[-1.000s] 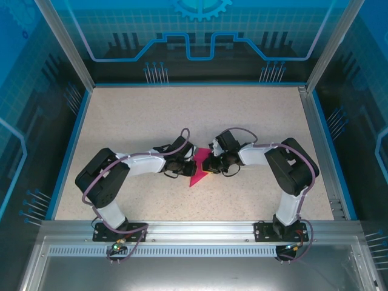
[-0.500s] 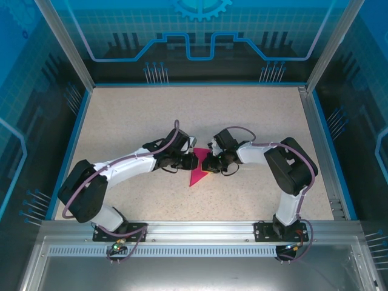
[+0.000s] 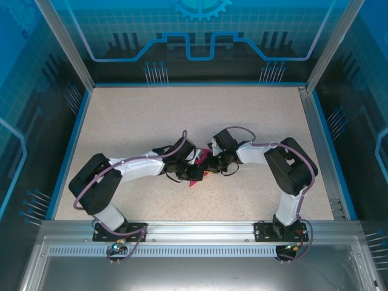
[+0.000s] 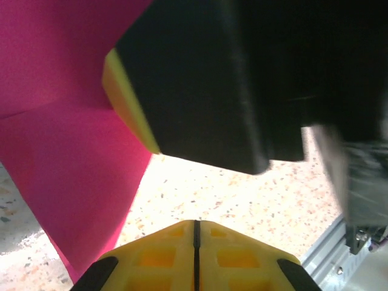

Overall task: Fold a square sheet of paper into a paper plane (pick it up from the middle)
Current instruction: Third fold the triangle at the center of the table.

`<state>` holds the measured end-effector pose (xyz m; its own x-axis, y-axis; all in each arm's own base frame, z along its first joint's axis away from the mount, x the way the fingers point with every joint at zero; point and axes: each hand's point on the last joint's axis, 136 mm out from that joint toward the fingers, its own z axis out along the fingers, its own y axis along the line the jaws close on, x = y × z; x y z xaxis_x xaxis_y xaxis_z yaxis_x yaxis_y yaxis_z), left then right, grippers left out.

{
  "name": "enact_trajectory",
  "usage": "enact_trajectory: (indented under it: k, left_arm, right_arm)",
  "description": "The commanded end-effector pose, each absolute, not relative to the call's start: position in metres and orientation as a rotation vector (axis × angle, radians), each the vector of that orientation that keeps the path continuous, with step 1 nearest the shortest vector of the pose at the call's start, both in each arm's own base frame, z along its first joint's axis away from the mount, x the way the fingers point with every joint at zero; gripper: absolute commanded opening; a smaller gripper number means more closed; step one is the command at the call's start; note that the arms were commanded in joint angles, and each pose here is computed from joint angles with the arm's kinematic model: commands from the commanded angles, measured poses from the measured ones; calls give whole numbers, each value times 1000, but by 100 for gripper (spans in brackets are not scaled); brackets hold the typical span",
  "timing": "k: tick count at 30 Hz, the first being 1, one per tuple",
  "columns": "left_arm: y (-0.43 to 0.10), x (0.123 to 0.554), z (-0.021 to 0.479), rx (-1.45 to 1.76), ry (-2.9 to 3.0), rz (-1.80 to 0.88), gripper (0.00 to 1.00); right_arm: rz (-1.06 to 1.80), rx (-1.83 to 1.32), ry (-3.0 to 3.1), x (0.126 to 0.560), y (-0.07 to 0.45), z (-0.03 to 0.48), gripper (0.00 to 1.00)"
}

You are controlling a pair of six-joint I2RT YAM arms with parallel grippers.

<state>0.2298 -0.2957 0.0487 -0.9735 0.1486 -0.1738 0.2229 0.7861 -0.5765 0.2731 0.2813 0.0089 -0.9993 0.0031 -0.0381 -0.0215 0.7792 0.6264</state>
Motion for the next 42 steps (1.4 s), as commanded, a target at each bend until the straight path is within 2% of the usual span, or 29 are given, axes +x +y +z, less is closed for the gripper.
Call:
enact_trajectory:
  k: [1,11,22,42]
  left_arm:
    - [-297,226,38,272,2898,-958,10]
    - [-286,227,15,248,2940,-852,9]
    - [-277,229,5,177,2938,-847,9]
    - [-269,233,23,187,2869,-867,12]
  right_arm:
    - [842,51,3050,259,262,-27,12]
    - [829,49,3058,257,260,-28,12]
    - [807,41,3070,255,258,-32,12]
    - [768,41,3092,254,255,-39,12]
